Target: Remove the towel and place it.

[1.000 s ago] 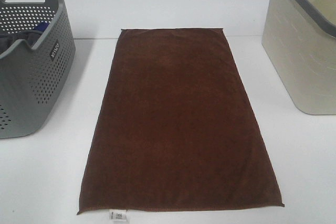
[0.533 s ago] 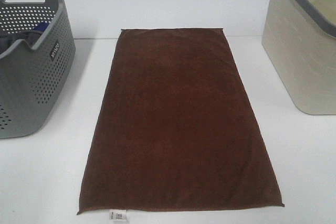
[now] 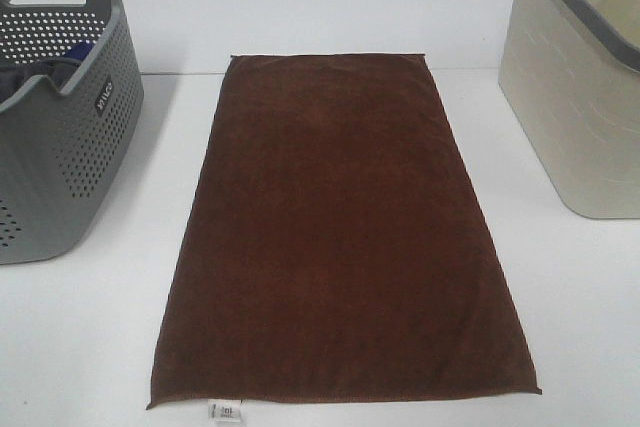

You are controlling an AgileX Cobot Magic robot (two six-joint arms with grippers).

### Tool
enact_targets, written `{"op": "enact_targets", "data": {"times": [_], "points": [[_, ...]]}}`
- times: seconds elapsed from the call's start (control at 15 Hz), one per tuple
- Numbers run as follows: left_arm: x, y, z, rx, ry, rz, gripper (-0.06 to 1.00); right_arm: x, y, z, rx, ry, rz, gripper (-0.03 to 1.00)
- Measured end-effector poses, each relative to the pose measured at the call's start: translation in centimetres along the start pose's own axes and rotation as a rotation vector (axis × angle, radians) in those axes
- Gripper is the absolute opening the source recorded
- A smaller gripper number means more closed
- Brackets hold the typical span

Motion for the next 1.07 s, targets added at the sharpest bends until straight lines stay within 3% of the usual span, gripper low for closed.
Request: {"op": "enact_targets", "data": {"times": [0.4,0.67,1.07], "points": [[0.0,0.0,0.0,0.0,0.0,0.0,0.82,0.03,-0.43,0.13,-0.031,-0.002,-0.005,0.65],[0.01,0.0,0.0,0.001,-0.001,-0.004,0.82,0.36,-0.53,0.24,-0.015,-0.044,-0.094,0.65],[0.02,0.0,0.0,0.001,-0.001,-0.004,0.82,0.37,-0.53,0.24,-0.015,-0.045,-0.095,0.65]]}}
Point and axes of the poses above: a point on each arm's last joint axis where the gripper is mounted, y pointing out along that axis toward the gripper, x along the wrist's bending axis when the last joint is at zero, z = x × y, the point moved 4 cm from there along y, pointing out along that axis toward the gripper, and after that the axes turned 12 degrees about y, right-handed, at the moved point
